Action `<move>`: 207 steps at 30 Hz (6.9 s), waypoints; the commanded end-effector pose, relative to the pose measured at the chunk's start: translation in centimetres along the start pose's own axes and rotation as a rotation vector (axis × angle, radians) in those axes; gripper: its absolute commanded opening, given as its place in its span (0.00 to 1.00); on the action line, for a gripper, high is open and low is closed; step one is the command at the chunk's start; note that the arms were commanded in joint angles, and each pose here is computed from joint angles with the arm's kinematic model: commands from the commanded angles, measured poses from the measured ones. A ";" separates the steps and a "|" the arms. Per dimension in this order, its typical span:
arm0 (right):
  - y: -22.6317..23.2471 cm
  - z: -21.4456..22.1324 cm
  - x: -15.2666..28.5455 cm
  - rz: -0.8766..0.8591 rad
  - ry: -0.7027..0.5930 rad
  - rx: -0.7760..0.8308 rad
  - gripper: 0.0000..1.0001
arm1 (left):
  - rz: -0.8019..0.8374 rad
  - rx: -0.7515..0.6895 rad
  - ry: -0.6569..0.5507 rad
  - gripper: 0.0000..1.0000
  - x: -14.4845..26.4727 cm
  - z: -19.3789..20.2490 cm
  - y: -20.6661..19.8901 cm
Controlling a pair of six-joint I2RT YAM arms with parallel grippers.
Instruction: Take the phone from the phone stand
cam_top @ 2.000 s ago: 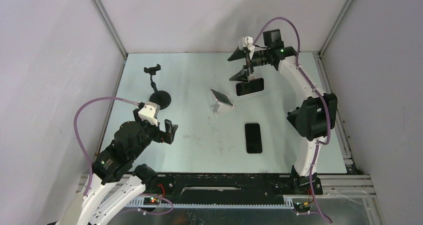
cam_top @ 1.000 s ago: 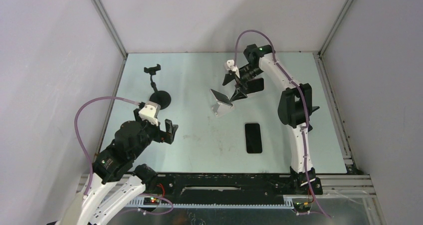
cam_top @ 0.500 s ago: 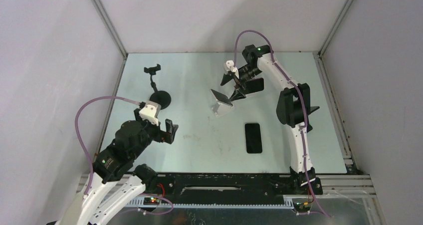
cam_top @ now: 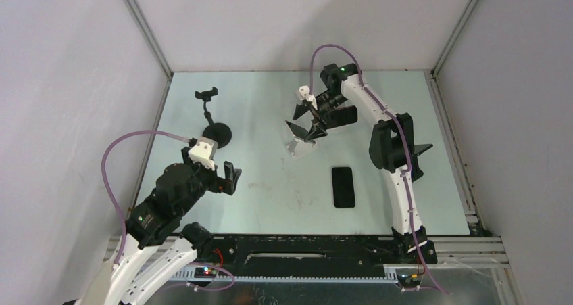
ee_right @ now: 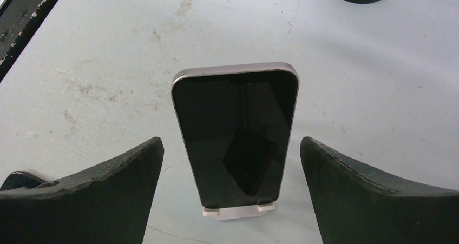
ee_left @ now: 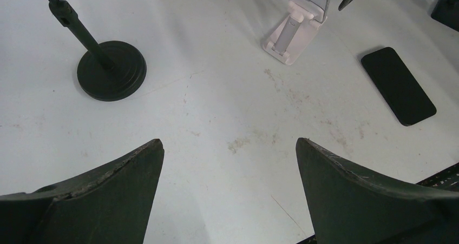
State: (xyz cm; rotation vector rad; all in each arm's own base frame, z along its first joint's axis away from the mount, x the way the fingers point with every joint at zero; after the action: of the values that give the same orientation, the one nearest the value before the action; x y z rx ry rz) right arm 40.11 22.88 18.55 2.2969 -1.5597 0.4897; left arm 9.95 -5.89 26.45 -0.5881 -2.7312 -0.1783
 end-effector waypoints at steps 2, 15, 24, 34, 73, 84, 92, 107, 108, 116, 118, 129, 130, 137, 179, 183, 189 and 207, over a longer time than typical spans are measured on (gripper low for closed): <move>-0.5 -1.0 -0.4 0.001 -0.023 0.032 0.99 | -0.001 -0.015 -0.023 1.00 -0.3 -0.3 0.0; -0.7 -0.8 -1.5 -0.016 -0.031 0.020 0.99 | -0.001 -0.015 -0.023 1.00 -0.3 -0.2 0.0; -0.9 -0.7 -2.3 -0.025 -0.033 0.011 0.99 | 0.000 -0.014 -0.028 1.00 -0.2 -0.2 0.0; -1.1 -0.5 -2.8 -0.040 -0.051 0.004 0.98 | 0.001 -0.015 -0.028 1.00 -0.1 -0.2 0.0; 1.6 -7.1 0.1 -0.007 -0.130 0.136 0.39 | 0.000 -0.011 -0.035 1.00 -0.1 -0.2 0.0; 3.7 -11.3 2.8 0.048 -0.298 0.155 0.32 | 0.001 -0.011 -0.039 1.00 0.1 -0.2 0.1; 6.4 -12.3 2.8 0.316 -0.360 -0.002 0.28 | 0.006 -0.011 -0.047 1.00 0.2 -0.2 0.1; 10.2 -10.1 3.6 1.333 -0.305 -0.893 0.16 | 0.011 -0.008 -0.063 1.00 0.4 -0.3 0.1; 10.5 -9.6 3.6 1.356 -0.284 -0.934 0.17 | 0.012 -0.008 -0.064 1.00 0.5 -0.3 0.1; 14.0 -2.4 3.2 1.496 -0.003 -1.319 0.21 | 0.010 -0.008 -0.062 1.00 0.4 -0.3 0.1; 14.9 -0.5 3.5 1.517 0.018 -1.372 0.22 | 0.009 -0.008 -0.062 1.00 0.4 -0.3 0.1; 18.9 6.0 5.0 1.584 0.172 -1.446 0.28 | 0.011 -0.010 -0.054 1.00 0.3 -0.3 0.0; 19.0 6.2 5.0 1.573 0.164 -1.447 0.28 | 0.012 -0.010 -0.052 1.00 0.3 -0.3 0.0; 19.2 8.3 4.2 1.538 0.232 -1.455 0.31 | 0.012 -0.010 -0.052 1.00 0.3 -0.3 0.0; 22.1 11.7 0.5 1.318 0.555 -1.638 0.76 | 0.016 -0.013 -0.044 1.00 0.2 -0.2 0.0; 22.2 11.7 0.4 1.322 0.573 -1.636 0.78 | 0.019 -0.014 -0.043 1.00 0.1 -0.2 -0.1; 22.3 11.5 0.4 1.317 0.566 -1.634 0.87 | 0.018 -0.013 -0.046 1.00 0.2 -0.2 0.0; 22.0 6.9 3.4 1.390 0.399 -1.486 0.89 | 0.017 -0.013 -0.045 1.00 0.2 -0.2 0.0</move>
State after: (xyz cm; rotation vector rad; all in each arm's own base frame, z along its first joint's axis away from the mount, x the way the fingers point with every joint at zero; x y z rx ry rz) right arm 20.60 9.20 12.30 -0.1186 -1.8177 -0.0592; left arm 9.58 -5.68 26.43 -0.5995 -2.7496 -0.1661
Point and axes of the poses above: each gripper's point midway between its finger pads, its own x axis back along the fingers, its own y axis along the line the jaws close on, z = x × y, the point moved 10 cm from there along x, back along the fingers, and after that the axes turned 6 degrees about -x, right-handed, at the moved point
